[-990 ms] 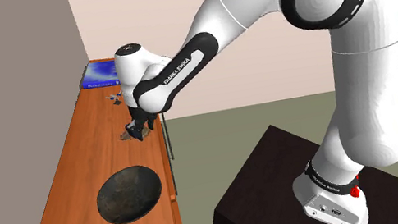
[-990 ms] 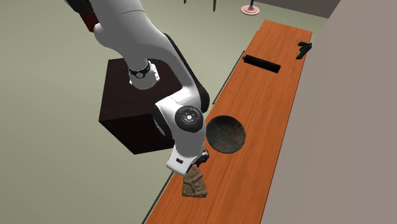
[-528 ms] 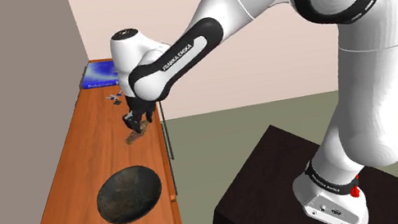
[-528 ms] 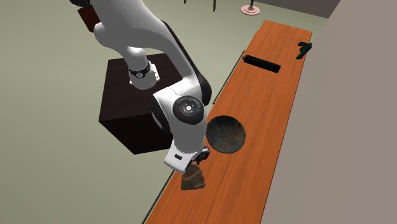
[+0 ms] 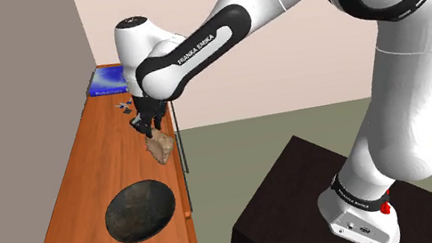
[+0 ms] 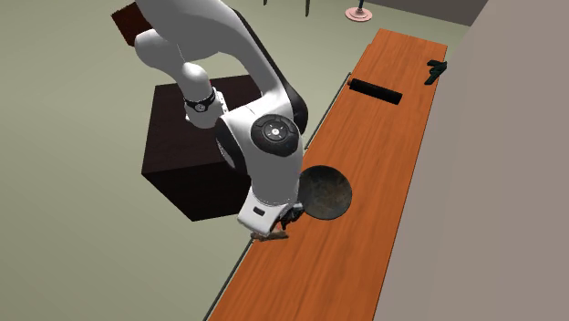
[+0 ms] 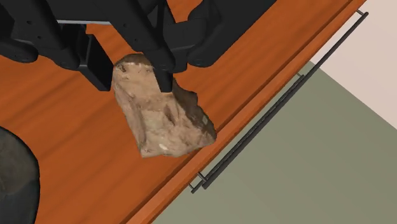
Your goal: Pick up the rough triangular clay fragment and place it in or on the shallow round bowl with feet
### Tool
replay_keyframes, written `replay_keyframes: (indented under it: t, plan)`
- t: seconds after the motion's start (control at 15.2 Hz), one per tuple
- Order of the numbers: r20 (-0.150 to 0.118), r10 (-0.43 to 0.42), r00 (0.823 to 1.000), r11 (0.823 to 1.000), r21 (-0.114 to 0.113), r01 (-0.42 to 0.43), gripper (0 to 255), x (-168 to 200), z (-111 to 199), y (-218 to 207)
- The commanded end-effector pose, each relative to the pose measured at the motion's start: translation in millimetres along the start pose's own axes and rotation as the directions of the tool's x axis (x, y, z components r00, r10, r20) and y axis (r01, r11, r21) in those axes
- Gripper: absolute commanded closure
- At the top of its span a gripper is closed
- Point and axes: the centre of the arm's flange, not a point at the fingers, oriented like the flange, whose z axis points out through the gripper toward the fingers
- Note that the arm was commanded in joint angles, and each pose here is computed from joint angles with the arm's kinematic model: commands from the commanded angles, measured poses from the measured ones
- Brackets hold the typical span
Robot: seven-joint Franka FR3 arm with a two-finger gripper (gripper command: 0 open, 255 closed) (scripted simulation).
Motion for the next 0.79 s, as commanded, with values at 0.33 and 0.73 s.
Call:
replay_keyframes:
  t: [0.33,0.73]
  plan:
    - [0.013,-0.002,1.000,1.000,-0.001,0.002,255,-61,-8,-66]
    - [0.002,0.296,0.955,0.954,0.053,-0.295,0,-59,4,-53]
